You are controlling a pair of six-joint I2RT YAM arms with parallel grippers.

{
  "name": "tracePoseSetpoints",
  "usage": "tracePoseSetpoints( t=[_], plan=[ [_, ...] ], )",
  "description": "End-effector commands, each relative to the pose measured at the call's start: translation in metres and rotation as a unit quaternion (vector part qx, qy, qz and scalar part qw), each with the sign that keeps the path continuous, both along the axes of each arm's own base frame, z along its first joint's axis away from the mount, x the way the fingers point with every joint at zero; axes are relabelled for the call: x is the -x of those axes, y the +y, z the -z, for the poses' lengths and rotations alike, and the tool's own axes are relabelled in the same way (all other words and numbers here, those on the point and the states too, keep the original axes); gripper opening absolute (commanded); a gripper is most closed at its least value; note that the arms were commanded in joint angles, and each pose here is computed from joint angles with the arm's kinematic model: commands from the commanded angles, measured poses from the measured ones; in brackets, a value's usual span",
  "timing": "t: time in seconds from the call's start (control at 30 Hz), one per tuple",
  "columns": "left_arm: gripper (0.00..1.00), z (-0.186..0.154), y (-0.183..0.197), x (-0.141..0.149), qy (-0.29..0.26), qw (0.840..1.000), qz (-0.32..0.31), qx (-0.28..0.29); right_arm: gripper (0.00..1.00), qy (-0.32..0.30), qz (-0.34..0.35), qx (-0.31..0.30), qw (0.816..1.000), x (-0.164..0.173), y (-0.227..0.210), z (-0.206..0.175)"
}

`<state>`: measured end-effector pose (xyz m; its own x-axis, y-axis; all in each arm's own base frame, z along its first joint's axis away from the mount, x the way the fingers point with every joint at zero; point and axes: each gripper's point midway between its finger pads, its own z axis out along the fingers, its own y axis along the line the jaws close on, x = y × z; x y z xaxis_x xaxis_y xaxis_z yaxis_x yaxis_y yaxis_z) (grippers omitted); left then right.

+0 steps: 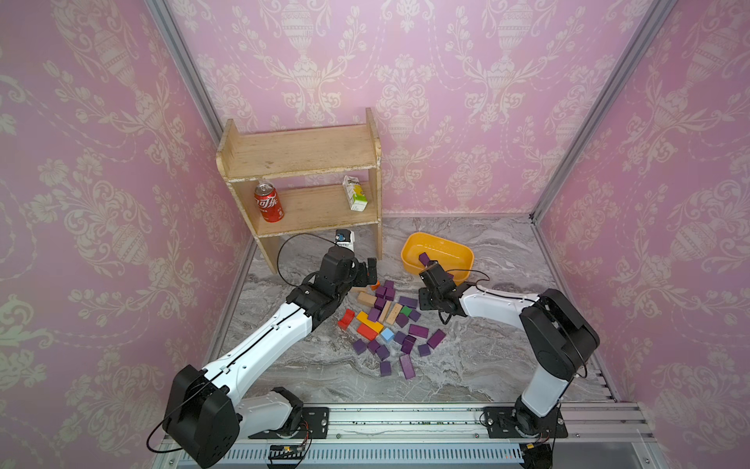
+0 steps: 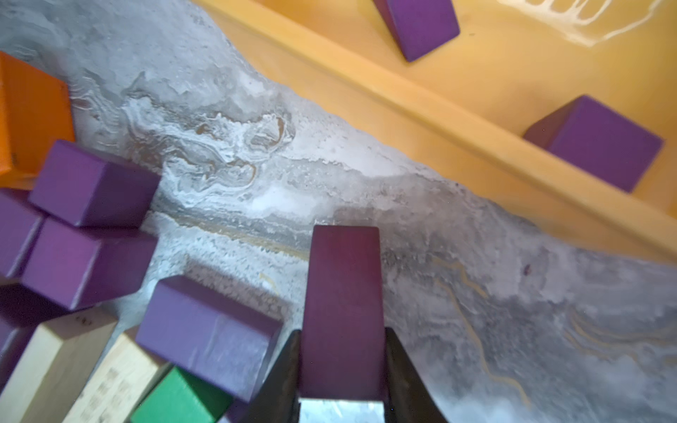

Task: Pick purple bricks into the storage bin
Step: Pick up the building block from the center of the board, then place the building block in the storage box.

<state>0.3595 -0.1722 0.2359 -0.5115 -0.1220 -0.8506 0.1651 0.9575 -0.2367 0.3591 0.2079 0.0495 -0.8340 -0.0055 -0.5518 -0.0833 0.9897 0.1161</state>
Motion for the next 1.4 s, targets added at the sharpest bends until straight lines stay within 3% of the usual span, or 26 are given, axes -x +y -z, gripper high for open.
tracePoseSetpoints(
  t=[0.0, 0.37, 0.73, 0.87, 0.97, 1.03, 1.37],
  plan=[
    [0.99, 0.008, 0.000, 0.001, 0.004, 1.000, -0.001, -0.008, 0.23, -0.003, -0.010, -0.017, 1.000, 0.012, 0.000, -0.024],
    [0.99, 0.009, 0.003, 0.005, 0.005, 1.000, -0.003, -0.006, 0.26, -0.070, 0.007, -0.044, 0.997, -0.026, -0.023, -0.090],
    [0.99, -0.004, 0.027, 0.025, -0.012, 0.999, -0.029, -0.018, 0.29, -0.073, 0.041, -0.063, 0.995, -0.083, -0.040, -0.092],
    [0.99, -0.009, 0.037, 0.029, -0.019, 0.999, -0.039, -0.029, 0.43, -0.077, 0.049, -0.071, 0.993, -0.097, -0.040, -0.089],
    [0.99, -0.012, 0.038, 0.031, -0.024, 0.999, -0.039, -0.029, 0.75, -0.089, 0.053, -0.070, 0.992, -0.103, -0.041, -0.093],
    [0.99, -0.012, 0.037, 0.030, -0.023, 0.999, -0.038, -0.028, 0.83, -0.090, 0.045, -0.071, 0.992, -0.103, -0.039, -0.096],
    [0.99, -0.010, 0.031, 0.023, -0.024, 0.999, -0.028, -0.028, 0.84, -0.100, 0.032, -0.076, 0.992, -0.072, -0.048, -0.118]
  ],
)
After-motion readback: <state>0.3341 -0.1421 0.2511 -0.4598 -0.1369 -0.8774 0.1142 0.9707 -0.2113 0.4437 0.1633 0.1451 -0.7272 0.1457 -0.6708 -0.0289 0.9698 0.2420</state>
